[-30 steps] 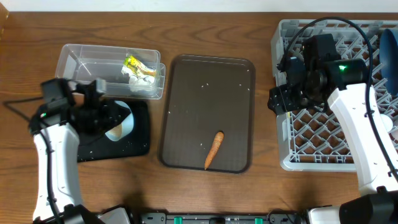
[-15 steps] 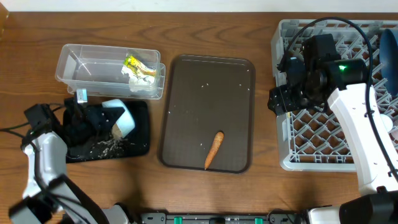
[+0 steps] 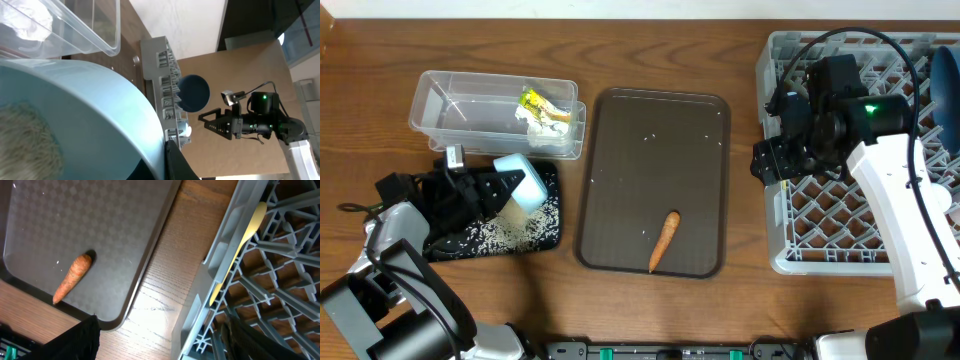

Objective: Sort waste into correct bins and load items into the dishwasher rack
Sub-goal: 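Carry the bowl left and tip the rice onto the black tray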

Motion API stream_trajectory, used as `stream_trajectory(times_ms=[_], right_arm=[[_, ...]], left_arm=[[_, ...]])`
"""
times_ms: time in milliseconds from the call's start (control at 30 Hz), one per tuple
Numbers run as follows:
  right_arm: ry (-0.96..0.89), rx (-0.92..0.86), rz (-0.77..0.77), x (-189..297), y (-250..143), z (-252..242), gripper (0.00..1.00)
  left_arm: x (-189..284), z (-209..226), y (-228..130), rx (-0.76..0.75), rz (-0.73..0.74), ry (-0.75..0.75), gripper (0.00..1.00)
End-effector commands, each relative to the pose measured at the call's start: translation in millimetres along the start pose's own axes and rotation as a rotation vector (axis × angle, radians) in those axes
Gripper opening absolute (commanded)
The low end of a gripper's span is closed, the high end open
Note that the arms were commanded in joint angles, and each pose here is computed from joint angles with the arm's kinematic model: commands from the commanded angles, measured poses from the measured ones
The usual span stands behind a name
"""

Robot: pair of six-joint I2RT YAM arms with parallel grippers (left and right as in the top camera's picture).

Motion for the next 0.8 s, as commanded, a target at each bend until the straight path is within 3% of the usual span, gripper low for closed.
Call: stream_trajectory(times_ms=[0, 200, 333, 433, 500, 600, 667, 767], right_arm=[[-0.003, 0.015, 0.008, -2, 0, 0, 0.77], [-0.003, 0.015, 0.008, -2, 0, 0, 0.77], [-0.003, 0.015, 0.008, -2, 0, 0, 0.77], [-0.003, 0.014, 0.009, -2, 0, 0, 0.77], [-0.003, 0.014, 0.01, -2, 0, 0, 0.77], [-0.003, 0.014, 0.011, -2, 0, 0, 0.77], [-0.003, 0.014, 0.012, -2, 0, 0, 0.77], [-0.003, 0.014, 0.011, -2, 0, 0, 0.77]], left_arm=[[1, -2, 0, 0.01, -0.021, -0.042, 0.06], [3, 0, 0, 0.093, -0.021, -0.023, 0.06], [10, 13, -2, 0.252, -0.009, 0.124, 0.06], [13, 0, 3, 0.183, -0.058, -0.029, 0.06], [14, 3, 4, 0.155, -0.053, 0.009, 0.06], [16, 15, 1, 0.272, -0.031, 0.145, 0.06], [14, 0, 6, 0.152, -0.068, -0.031, 0.06], [15, 7, 5, 0.166, -0.048, 0.051, 0.06]])
Point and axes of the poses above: each gripper's point midway between its finger pads, its own x axis back along the fingers, its own z axis along the line the jaws close on, y = z × x, the point moved 9 cm from there along x, back along the fingers, and after that the axes turned 9 degrees about -x, right-handed, at the moved point
